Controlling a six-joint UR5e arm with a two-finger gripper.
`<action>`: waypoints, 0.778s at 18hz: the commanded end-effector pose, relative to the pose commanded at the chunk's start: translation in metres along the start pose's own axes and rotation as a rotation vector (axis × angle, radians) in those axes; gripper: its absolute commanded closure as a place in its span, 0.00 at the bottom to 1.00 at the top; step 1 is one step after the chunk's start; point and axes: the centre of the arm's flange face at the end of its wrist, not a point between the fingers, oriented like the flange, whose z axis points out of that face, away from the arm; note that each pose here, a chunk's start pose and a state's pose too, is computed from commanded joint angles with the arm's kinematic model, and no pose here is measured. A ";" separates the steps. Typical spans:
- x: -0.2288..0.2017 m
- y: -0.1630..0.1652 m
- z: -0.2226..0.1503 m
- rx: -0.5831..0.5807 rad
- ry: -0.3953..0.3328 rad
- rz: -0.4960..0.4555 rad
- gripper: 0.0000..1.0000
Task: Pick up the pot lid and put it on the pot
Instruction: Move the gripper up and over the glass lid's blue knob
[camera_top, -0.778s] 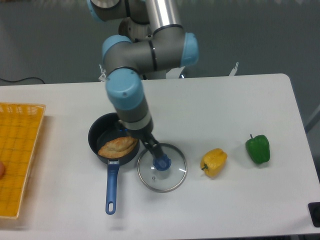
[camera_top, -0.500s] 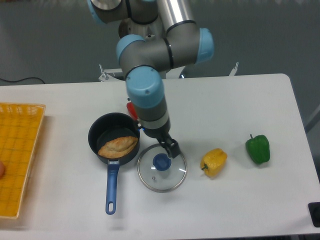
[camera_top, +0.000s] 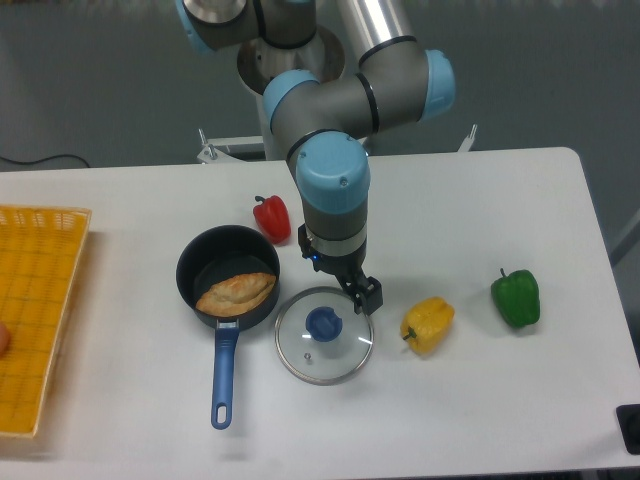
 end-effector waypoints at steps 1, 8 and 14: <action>-0.001 0.000 0.000 0.001 -0.001 -0.023 0.00; -0.003 -0.003 0.020 -0.024 -0.016 -0.050 0.00; -0.009 -0.002 0.028 -0.077 -0.022 0.245 0.00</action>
